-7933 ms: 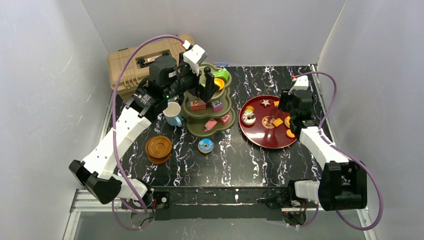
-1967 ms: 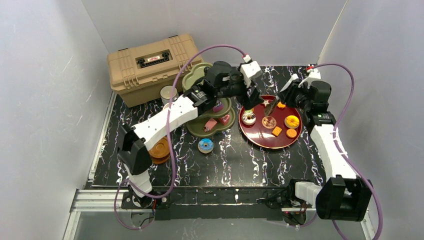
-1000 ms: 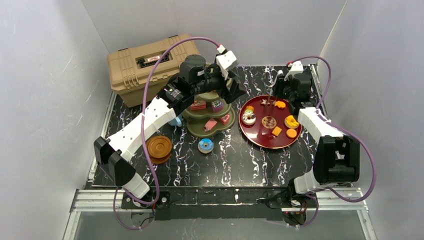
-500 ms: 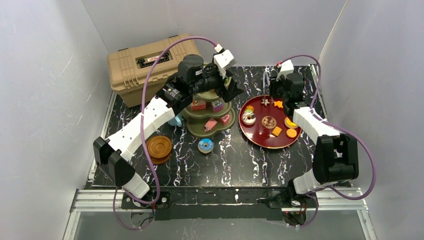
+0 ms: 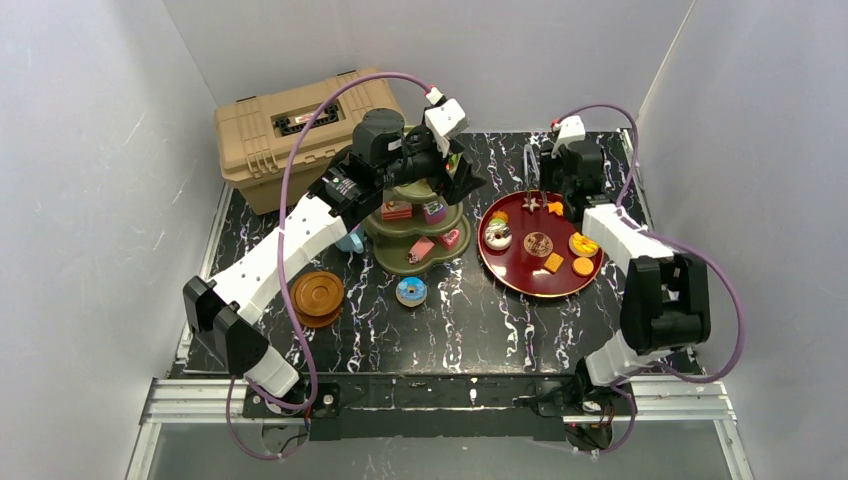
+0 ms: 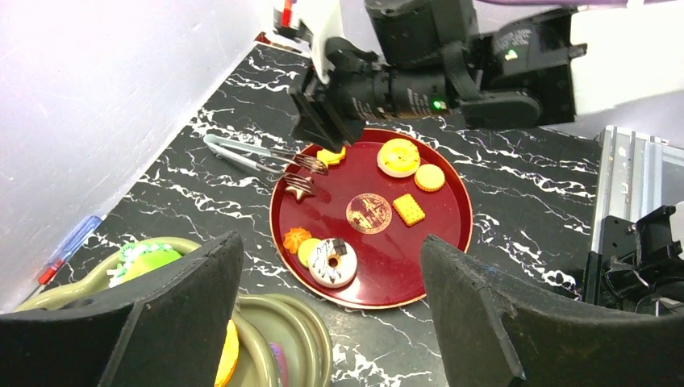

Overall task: Serve the afternoon tea
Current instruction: Pick up the clamp from the center of the board.

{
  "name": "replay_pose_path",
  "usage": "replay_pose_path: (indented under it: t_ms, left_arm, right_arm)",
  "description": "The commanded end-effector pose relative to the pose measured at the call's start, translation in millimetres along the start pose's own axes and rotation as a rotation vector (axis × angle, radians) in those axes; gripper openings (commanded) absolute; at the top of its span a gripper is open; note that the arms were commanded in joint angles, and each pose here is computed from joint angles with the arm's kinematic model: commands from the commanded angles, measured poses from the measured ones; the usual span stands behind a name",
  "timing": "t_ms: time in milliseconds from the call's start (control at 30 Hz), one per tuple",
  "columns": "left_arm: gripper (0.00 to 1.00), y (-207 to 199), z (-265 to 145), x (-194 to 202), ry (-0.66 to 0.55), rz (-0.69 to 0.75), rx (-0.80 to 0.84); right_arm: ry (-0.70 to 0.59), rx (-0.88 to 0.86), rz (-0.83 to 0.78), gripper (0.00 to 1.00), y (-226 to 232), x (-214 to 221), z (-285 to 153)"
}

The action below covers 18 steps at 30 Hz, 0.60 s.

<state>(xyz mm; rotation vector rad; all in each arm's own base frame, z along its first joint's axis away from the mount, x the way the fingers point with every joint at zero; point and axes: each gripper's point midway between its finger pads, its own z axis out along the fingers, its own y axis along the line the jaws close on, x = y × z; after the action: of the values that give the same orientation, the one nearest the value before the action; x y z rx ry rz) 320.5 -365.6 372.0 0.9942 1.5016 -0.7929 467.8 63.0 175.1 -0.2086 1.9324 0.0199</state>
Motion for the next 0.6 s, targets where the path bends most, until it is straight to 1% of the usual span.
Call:
replay_pose_path:
  t_ms: [0,67,100,200,267,400,567]
  left_arm:
    - [0.79,-3.9,-20.2,-14.1,-0.011,-0.010,-0.005]
    - [0.80,-2.1,-22.1,-13.5,0.000,-0.020,-0.010]
    - [0.80,-0.6,-23.8,-14.1,0.000,-0.019,-0.015]
    - [0.81,2.0,-27.3,-15.8,-0.002,-0.011,-0.022]
    - [0.81,3.8,-29.9,-17.4,-0.002,-0.012,-0.027]
    - [0.82,5.3,-34.1,-19.1,-0.008,-0.015,-0.032]
    - [0.82,7.9,-37.7,-19.1,-0.013,-0.025,-0.042]
  right_arm:
    - [0.014,0.056,0.029,0.50,-15.3,-29.6,22.3]
    - [0.097,0.058,0.047,0.54,-16.7,-21.0,41.2]
    - [0.158,0.054,0.054,0.55,-15.8,-11.3,49.3]
    - [0.289,0.050,0.069,0.55,-13.6,5.8,72.6]
    - [0.345,0.052,0.094,0.56,-11.2,19.3,86.0]
    - [0.357,0.057,0.113,0.55,-10.0,23.6,102.0]
    - [0.392,0.051,0.104,0.52,-9.0,32.4,119.8]
